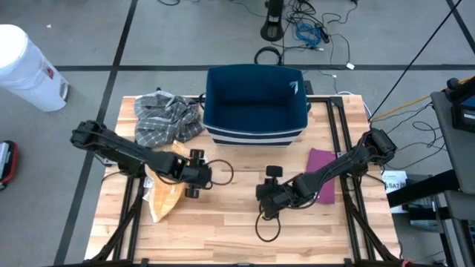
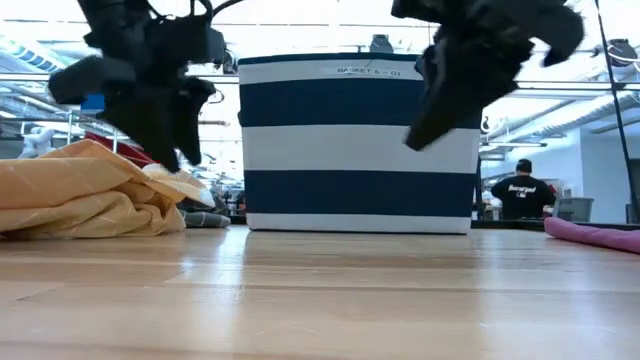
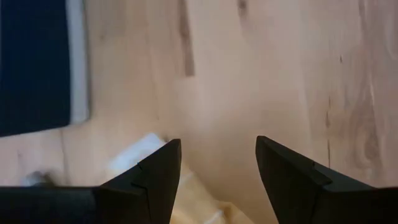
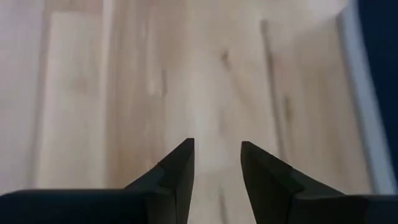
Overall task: Fold towel
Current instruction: Fold the yellow towel
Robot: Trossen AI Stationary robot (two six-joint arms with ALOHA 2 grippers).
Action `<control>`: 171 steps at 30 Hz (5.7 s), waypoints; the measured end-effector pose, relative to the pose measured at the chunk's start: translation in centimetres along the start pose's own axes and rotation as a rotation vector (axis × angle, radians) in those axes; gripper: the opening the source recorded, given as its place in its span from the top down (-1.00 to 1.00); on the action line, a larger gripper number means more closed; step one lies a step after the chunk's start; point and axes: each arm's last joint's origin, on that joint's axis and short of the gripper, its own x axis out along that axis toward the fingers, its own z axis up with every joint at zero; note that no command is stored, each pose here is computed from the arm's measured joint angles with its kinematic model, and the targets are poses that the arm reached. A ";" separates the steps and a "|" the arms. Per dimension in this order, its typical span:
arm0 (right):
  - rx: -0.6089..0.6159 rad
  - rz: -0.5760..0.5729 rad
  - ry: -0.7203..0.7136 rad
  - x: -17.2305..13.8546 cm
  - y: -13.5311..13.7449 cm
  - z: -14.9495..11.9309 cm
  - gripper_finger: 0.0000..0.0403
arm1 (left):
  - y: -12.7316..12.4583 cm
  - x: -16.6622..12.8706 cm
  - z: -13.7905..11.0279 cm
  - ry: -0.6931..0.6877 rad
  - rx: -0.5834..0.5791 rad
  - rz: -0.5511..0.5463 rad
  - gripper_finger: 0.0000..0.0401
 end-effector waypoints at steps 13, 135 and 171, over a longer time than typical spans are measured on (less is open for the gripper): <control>-0.029 -0.019 -0.121 0.4 -0.6 1.6 0.40 | -1.9 2.9 -0.9 0.155 0.051 0.192 -0.06; -0.257 -0.100 -0.915 -23.4 -6.0 1.0 1.00 | 1.2 -27.2 7.3 -0.534 0.189 0.771 1.00; -0.050 -0.136 -0.335 -16.8 -9.4 -1.5 0.74 | 2.8 -26.3 4.8 -0.460 0.119 0.587 1.00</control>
